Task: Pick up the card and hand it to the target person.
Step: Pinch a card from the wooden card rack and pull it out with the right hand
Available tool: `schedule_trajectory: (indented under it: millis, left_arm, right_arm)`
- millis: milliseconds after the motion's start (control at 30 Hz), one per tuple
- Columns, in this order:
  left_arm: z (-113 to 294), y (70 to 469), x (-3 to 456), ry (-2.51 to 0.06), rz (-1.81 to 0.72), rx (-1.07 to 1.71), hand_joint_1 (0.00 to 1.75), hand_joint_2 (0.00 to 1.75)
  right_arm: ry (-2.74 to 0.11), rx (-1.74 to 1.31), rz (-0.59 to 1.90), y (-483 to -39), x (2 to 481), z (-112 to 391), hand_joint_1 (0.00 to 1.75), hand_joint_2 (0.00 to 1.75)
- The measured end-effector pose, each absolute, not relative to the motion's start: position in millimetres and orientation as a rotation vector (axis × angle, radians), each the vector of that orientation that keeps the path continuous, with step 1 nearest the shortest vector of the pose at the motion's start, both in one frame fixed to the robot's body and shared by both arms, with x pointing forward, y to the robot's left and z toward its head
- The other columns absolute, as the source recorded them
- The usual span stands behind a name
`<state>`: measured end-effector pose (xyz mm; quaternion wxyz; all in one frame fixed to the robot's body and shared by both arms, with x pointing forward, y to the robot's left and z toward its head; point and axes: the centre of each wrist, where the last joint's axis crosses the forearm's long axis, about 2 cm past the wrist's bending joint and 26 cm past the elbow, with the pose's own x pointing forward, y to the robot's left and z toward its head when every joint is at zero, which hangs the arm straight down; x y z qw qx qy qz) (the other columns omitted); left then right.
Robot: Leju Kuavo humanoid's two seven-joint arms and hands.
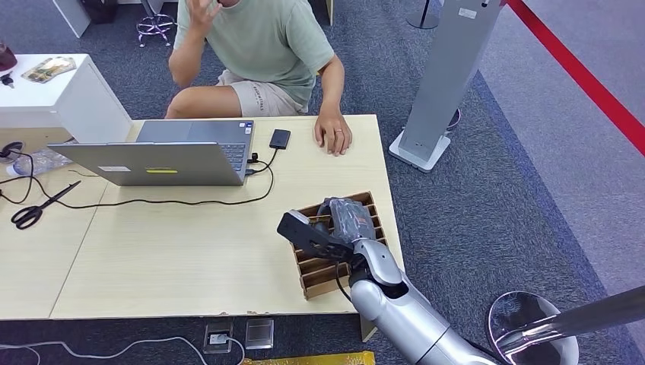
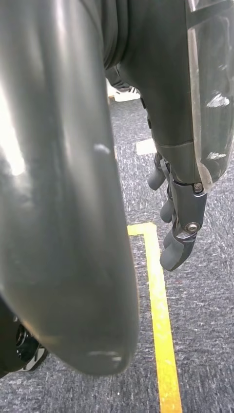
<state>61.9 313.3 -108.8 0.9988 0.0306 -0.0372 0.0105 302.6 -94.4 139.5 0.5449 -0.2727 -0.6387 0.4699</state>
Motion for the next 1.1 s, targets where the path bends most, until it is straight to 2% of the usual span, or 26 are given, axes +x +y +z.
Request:
schedule_trajectory:
  millis: [167, 800, 1100]
  left_arm:
    - [-109, 313, 62, -0.075, 0.021, 0.061, 0.0, 0.0]
    - [-109, 313, 62, -0.076, 0.019, 0.066, 0.0, 0.0]
    - [-109, 313, 61, -0.076, 0.028, 0.067, 0.0, 0.0]
  right_arm:
    - [-1.518, -0.647, 1.116, -95, 303, 139, 1.69, 1.75]
    - [-1.577, -0.639, 1.076, -98, 295, 144, 1.69, 1.75]
    - [-1.719, -0.639, 0.973, -109, 284, 171, 1.69, 1.75]
